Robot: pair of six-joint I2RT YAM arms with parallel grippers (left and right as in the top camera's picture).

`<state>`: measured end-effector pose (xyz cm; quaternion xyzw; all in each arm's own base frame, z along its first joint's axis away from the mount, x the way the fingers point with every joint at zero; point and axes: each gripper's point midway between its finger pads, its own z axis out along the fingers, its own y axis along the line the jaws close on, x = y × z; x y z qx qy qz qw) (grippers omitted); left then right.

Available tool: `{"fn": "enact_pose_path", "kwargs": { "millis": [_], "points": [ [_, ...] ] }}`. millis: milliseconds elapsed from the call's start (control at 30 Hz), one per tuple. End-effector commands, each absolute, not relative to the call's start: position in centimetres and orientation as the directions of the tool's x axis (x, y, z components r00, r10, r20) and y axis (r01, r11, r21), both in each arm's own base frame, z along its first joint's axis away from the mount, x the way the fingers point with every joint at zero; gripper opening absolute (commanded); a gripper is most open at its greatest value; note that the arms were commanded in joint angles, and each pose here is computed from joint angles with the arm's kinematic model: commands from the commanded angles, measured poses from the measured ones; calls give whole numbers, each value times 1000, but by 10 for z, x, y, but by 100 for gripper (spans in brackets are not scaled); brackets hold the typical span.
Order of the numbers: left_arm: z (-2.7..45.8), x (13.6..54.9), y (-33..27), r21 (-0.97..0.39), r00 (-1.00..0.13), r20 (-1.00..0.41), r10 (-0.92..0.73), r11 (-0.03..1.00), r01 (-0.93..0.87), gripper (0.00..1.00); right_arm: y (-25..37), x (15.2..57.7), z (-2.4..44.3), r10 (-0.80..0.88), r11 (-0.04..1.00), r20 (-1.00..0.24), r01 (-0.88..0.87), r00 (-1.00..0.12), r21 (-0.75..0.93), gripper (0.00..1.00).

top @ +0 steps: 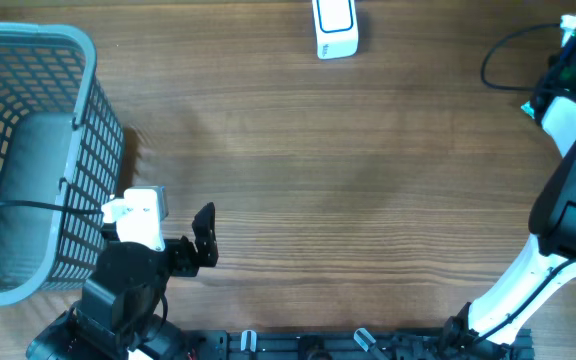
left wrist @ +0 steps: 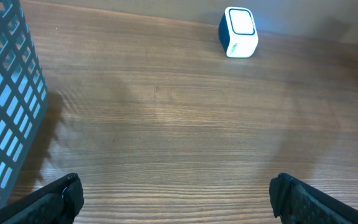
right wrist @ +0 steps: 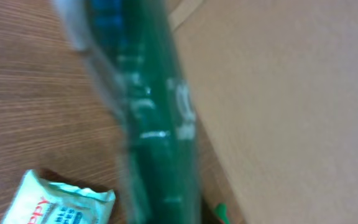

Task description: Scan the item barcode

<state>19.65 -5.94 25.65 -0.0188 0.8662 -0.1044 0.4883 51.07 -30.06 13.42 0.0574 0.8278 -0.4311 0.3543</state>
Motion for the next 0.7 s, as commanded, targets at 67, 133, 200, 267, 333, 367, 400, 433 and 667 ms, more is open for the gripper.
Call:
{"fn": "enact_pose_path", "kwargs": {
  "millis": [67,133,200,267,333,367,400,433,667],
  "points": [
    [264,197,-57,-190,-503,-854,-131,980,67,100,-301,515,142,-196,635,-679,436,-708,-638,31],
    [264,197,-57,-190,-503,-854,-131,980,67,100,-303,512,143,-190,618,-672,445,-715,-648,38],
    [264,197,-57,-190,-503,-854,-131,980,67,100,-306,508,150,-181,588,-670,467,-720,-660,51],
    [264,197,-57,-190,-503,-854,-131,980,66,100,-308,505,157,-176,572,-674,483,-717,-663,65],
    [264,197,-57,-190,-503,-854,-131,980,67,100,-306,504,173,-182,566,-693,502,-698,-654,77],
    [264,197,-57,-190,-503,-854,-131,980,67,100,-304,504,182,-189,565,-702,509,-686,-650,78],
    [264,197,-57,-190,-503,-854,-131,980,67,100,-302,504,193,-198,564,-713,517,-673,-644,78],
    [264,197,-57,-190,-503,-854,-131,980,67,100,-299,504,204,-206,563,-724,526,-658,-638,78],
    [264,197,-57,-190,-503,-854,-132,980,66,100,-255,498,294,-213,615,-857,617,-469,-490,83]
  ]
}}
